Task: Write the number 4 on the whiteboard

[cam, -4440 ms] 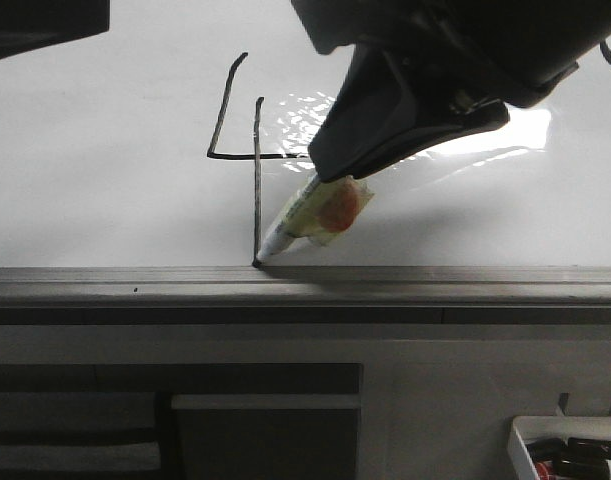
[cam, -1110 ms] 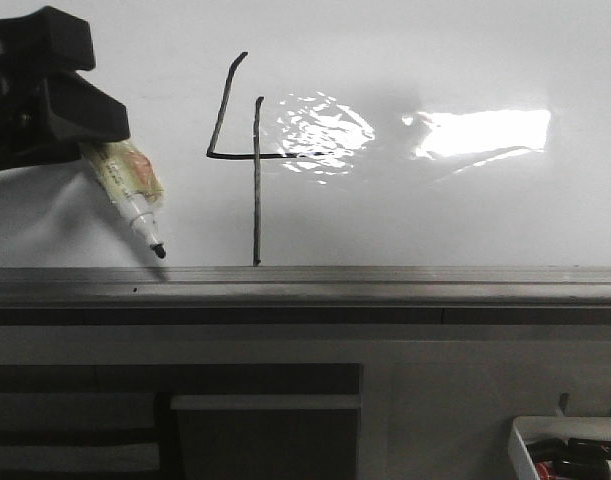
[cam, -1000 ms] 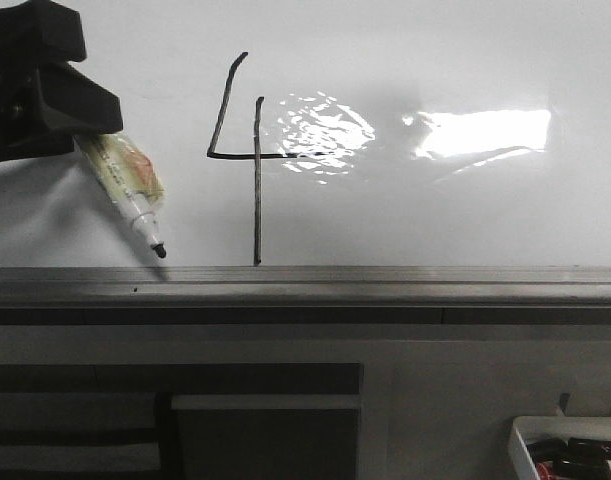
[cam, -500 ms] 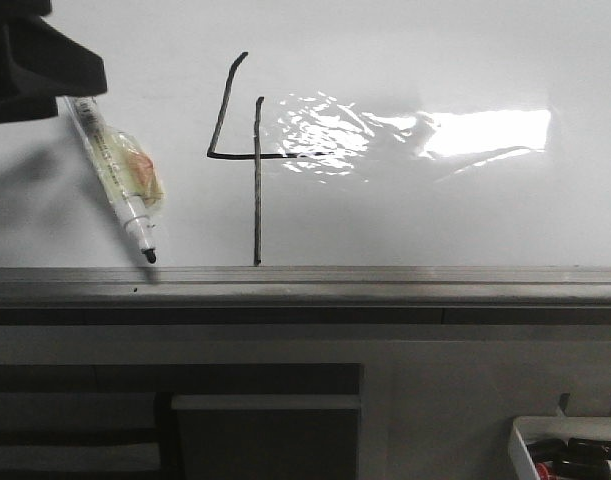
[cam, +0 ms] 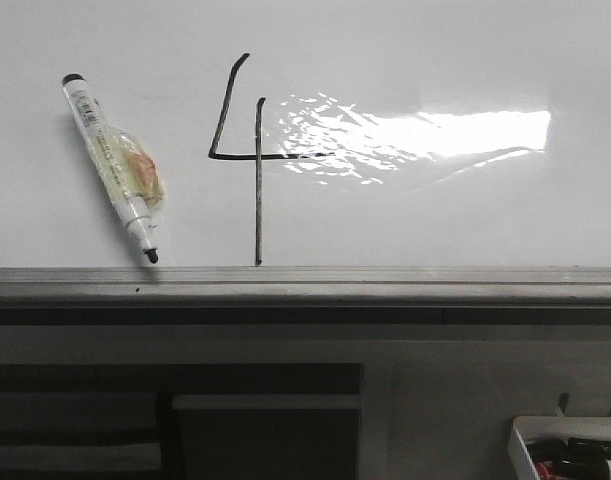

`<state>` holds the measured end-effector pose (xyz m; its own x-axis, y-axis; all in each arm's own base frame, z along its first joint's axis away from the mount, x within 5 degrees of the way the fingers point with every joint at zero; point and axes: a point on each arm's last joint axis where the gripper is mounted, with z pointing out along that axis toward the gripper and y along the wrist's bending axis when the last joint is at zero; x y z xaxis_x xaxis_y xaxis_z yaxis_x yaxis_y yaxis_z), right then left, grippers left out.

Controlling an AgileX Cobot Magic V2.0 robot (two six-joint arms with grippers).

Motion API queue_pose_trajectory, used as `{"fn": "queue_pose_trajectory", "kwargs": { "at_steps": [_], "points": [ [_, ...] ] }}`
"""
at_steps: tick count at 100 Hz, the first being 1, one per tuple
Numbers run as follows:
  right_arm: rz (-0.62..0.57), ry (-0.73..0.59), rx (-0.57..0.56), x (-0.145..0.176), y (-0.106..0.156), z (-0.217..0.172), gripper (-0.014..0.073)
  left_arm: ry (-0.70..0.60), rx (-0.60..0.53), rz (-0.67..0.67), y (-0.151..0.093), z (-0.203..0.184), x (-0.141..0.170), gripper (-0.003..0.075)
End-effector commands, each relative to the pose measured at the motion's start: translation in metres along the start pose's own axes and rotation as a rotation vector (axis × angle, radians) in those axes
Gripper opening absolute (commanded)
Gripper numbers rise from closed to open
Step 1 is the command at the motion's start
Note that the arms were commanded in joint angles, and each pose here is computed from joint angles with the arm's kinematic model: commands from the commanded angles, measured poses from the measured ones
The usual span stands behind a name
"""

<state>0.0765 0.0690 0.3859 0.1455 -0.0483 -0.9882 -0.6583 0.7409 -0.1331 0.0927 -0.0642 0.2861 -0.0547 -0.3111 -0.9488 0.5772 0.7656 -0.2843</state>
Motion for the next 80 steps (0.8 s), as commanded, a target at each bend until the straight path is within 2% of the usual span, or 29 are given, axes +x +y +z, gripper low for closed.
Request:
{"fn": "queue_pose_trajectory", "kwargs": {
  "at_steps": [1, 15, 33, 80],
  "points": [
    [-0.026, -0.154, 0.045, -0.002, -0.002, -0.027, -0.0059, -0.143, 0.067, 0.090, -0.008, -0.013, -0.016, -0.0020],
    [-0.028, -0.168, 0.042, 0.030, 0.004, -0.059, -0.0060, -0.182, 0.102, 0.187, -0.009, -0.031, -0.011, -0.0020],
    [-0.031, -0.158, 0.028, 0.061, 0.010, -0.083, -0.0061, -0.146, 0.083, 0.199, -0.006, -0.040, -0.003, -0.0020],
    [-0.032, -0.179, 0.029, 0.065, 0.011, -0.092, -0.0061, -0.146, 0.082, 0.199, -0.006, -0.040, -0.003, -0.0020]
  ]
}}
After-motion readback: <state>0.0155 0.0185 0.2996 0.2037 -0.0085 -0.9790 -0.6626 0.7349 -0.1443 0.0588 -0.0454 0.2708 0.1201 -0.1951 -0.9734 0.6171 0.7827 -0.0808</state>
